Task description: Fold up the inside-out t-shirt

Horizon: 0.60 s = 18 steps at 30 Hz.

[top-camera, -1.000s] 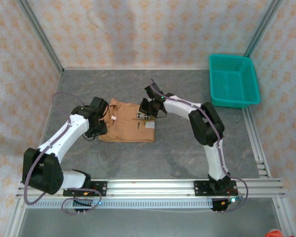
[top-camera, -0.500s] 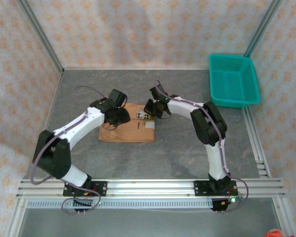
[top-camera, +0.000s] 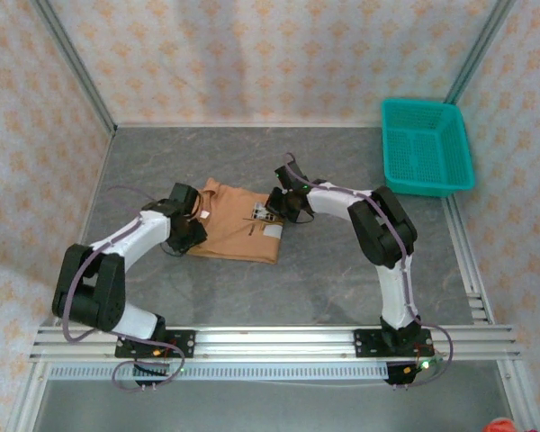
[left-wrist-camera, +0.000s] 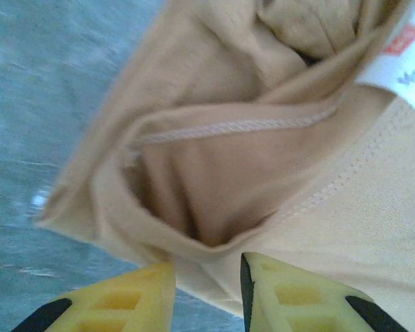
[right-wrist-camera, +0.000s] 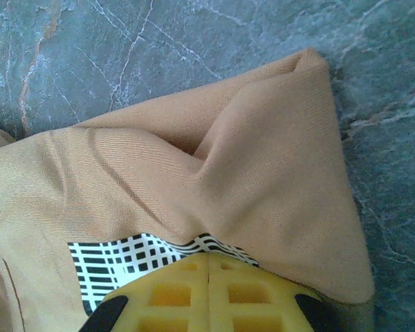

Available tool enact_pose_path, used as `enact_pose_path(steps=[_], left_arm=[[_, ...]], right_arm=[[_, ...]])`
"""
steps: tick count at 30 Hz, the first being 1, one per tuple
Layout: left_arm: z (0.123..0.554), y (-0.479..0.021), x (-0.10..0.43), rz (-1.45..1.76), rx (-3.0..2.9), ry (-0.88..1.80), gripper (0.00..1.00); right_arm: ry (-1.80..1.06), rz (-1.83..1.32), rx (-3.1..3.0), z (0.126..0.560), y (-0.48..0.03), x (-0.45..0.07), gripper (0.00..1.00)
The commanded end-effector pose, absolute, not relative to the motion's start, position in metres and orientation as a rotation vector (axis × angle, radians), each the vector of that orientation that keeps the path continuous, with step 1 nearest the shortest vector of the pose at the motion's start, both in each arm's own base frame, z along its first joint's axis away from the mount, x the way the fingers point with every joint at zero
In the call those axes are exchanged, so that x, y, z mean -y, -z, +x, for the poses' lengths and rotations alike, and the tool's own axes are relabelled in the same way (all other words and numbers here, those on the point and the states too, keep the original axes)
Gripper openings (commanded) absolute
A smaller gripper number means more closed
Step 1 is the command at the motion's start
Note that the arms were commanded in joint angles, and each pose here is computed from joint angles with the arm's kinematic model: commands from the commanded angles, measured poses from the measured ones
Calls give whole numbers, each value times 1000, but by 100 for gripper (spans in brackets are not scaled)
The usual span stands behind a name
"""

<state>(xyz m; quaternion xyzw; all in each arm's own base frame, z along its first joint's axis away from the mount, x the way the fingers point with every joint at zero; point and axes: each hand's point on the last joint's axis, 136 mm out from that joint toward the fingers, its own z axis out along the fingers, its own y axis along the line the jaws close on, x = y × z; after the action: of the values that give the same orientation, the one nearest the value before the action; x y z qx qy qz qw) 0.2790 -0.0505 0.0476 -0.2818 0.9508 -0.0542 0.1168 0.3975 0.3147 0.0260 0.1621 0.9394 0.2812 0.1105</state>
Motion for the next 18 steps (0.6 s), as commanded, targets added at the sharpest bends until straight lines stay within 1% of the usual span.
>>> enact_pose_path(steps=[1,3,6,11,15,18], left_arm=[[264,-58,25,-789,-2813,-39,33],[269,-73,20,-779,-2778,-74,33],[293,-100,28,-752,-2699,4,33],[356,-130,78,-613,-2678,202,34],[405,-136,130,-516,-2693,317,33],[428,-119,159,-521,-2726,412,32]], right_arm=[[-602,513,-2865,378,3,-284,5],[-622,497,-2866,380,0,-288,5],[-664,466,-2865,381,-7,-295,6],[-702,442,-2848,383,-15,-301,6],[-706,459,-2850,382,-9,-303,6],[-702,467,-2857,381,-5,-303,6]])
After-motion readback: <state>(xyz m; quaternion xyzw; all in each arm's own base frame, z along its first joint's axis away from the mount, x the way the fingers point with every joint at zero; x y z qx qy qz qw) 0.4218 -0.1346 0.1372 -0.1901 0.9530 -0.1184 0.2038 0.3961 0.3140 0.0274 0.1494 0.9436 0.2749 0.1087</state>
